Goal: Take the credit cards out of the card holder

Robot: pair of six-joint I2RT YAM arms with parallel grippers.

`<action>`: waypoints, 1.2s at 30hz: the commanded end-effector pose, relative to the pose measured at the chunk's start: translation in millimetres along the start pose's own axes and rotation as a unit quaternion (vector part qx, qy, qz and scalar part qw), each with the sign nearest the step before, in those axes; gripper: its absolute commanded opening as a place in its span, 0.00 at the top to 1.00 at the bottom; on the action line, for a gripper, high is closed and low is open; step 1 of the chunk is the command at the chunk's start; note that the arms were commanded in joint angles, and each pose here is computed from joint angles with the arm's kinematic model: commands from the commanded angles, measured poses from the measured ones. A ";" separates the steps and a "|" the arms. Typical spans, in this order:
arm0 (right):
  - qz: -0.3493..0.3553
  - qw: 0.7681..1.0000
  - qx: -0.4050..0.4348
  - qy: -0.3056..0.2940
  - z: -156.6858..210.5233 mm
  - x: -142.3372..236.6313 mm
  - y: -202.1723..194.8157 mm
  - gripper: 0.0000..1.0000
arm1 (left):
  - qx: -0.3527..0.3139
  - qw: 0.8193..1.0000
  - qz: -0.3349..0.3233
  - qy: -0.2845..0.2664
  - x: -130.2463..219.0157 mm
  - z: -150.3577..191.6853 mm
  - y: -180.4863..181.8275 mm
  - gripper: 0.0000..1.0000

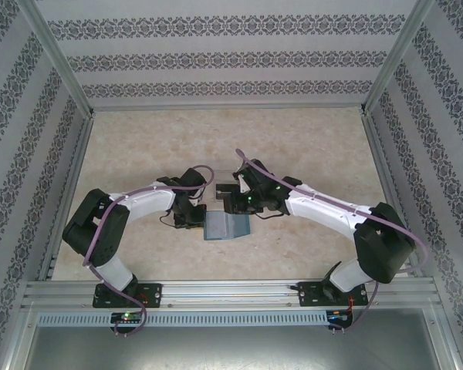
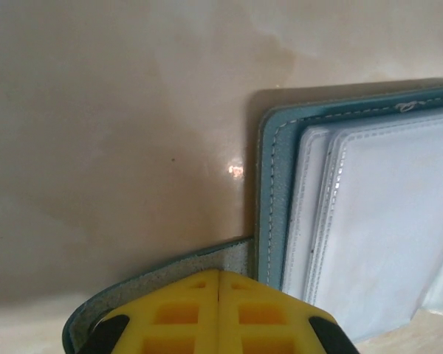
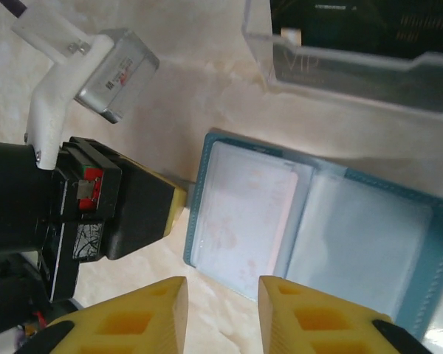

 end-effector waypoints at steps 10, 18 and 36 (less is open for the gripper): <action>-0.011 0.997 -0.046 0.060 17.7 -57.9 8.0 0.67 | -0.014 1.000 -0.004 -0.008 -6.4 7.7 4.9 0.96; -0.008 0.995 -0.046 0.083 22.8 -84.3 10.2 0.69 | -0.007 1.000 0.015 -0.011 -10.2 13.0 4.6 0.96; 0.132 0.988 -0.042 0.065 29.2 -84.4 -26.2 0.53 | -0.013 1.000 0.017 -0.010 -9.2 12.6 3.6 0.96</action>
Point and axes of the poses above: each hand's point on the last joint's axis, 136 mm out from that joint toward the fingers, its own x axis back along the fingers, its own y axis along the line the jaws close on, z = x × y, the point moved 6 cm from there along x, back along the fingers, and after that the axes turned 11 degrees about -x, right-handed, at the moved point
